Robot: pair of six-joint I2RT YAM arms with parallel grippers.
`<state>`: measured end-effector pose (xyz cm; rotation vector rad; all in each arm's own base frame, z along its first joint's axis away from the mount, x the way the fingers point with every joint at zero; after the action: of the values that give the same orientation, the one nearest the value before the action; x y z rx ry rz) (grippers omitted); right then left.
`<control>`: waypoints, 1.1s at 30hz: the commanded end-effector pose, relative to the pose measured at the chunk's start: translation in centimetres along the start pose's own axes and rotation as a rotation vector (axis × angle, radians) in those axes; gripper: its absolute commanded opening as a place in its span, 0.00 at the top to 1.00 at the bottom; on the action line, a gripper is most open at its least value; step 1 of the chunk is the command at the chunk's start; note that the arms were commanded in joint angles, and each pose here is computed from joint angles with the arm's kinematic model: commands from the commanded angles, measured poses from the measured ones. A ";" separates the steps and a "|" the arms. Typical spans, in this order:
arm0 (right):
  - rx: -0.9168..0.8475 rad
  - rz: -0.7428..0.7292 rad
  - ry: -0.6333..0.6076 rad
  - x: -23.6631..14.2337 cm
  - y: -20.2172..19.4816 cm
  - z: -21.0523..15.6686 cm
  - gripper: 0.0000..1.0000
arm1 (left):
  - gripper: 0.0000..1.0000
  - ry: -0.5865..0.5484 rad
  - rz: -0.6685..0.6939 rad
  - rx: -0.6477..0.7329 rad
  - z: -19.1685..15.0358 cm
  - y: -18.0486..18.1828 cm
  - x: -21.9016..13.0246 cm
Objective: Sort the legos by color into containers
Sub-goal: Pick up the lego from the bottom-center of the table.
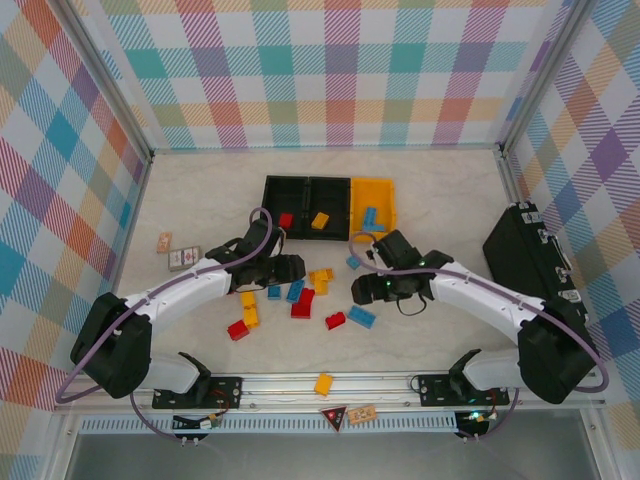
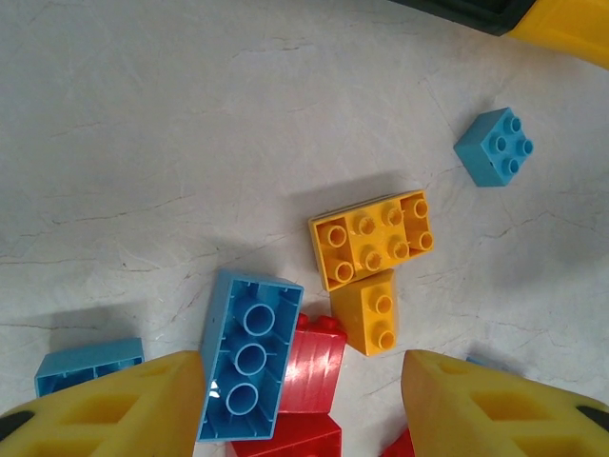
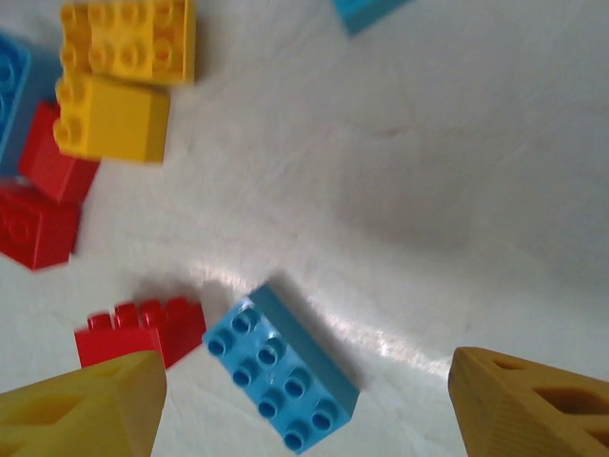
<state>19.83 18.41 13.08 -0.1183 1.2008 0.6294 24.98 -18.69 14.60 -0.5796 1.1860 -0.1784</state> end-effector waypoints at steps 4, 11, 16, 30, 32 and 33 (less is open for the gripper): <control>-0.029 0.106 0.021 2.1 1.6 -1.9 0.22 | 0.43 0.038 -0.023 0.006 -1.1 0.2 0.1; -0.083 0.073 0.068 3.4 2.3 -2.8 0.29 | 0.43 0.041 -0.024 0.003 -1.2 0.3 0.2; -0.126 0.019 0.117 4.1 2.6 -3.4 0.35 | 0.43 0.044 -0.022 -0.004 -1.2 0.4 0.6; -0.147 -0.210 0.140 4.2 2.2 -3.5 0.69 | 0.43 0.040 -0.018 -0.006 -1.3 0.6 0.6; -0.146 -0.231 0.118 3.2 2.1 -2.8 0.71 | 0.43 0.037 -0.017 -0.004 -1.3 0.6 0.6; -0.144 -0.239 0.107 2.8 2.1 -2.4 0.75 | 0.43 0.035 -0.017 -0.004 -1.3 0.6 0.5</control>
<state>16.49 20.46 7.96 -0.4165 1.2729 0.5583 24.31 -18.60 13.49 -0.5829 1.2171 -0.1880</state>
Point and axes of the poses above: each hand's point on the last joint's axis, 136 mm out from that joint toward the fingers, its own x axis out along the fingers, its own y axis along the line the jaws close on, z = x × y, the point moved 6 cm from there along -x, back along the fingers, and after that the axes turned 13 degrees about -x, right-handed, at the moved point
